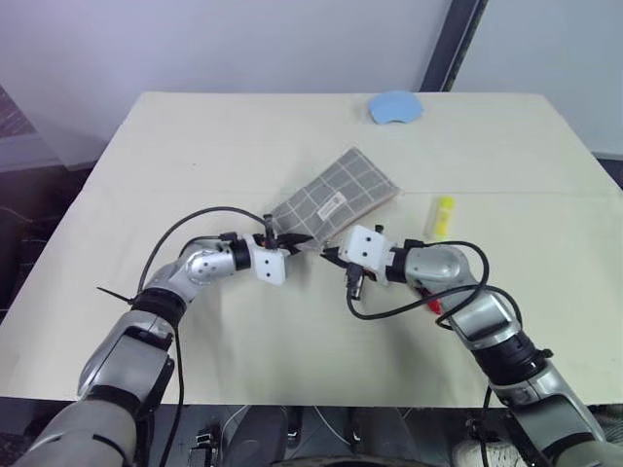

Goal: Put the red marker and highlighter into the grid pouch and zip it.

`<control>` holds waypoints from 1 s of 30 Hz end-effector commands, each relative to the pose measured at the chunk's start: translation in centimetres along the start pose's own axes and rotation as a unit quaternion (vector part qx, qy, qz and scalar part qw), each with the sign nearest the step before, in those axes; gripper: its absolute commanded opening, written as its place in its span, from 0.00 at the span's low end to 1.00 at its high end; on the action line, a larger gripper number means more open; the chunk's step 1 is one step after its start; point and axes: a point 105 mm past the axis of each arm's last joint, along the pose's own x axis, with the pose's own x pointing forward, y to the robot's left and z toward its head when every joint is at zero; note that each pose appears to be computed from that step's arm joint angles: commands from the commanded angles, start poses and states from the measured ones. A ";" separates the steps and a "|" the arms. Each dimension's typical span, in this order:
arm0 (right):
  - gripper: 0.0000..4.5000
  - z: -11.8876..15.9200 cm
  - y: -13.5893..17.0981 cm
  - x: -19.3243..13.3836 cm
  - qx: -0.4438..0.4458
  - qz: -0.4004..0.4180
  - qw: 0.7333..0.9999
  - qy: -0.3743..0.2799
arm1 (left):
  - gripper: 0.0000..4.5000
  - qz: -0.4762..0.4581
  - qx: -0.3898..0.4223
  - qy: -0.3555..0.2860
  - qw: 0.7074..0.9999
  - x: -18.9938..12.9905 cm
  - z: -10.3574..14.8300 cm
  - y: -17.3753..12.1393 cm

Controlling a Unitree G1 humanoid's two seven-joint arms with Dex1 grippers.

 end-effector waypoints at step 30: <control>0.98 -2.3 -1.7 -10.4 0.187 -0.282 0.941 -0.026 | 0.00 0.032 0.002 -0.008 0.999 -0.3 0.2 0.8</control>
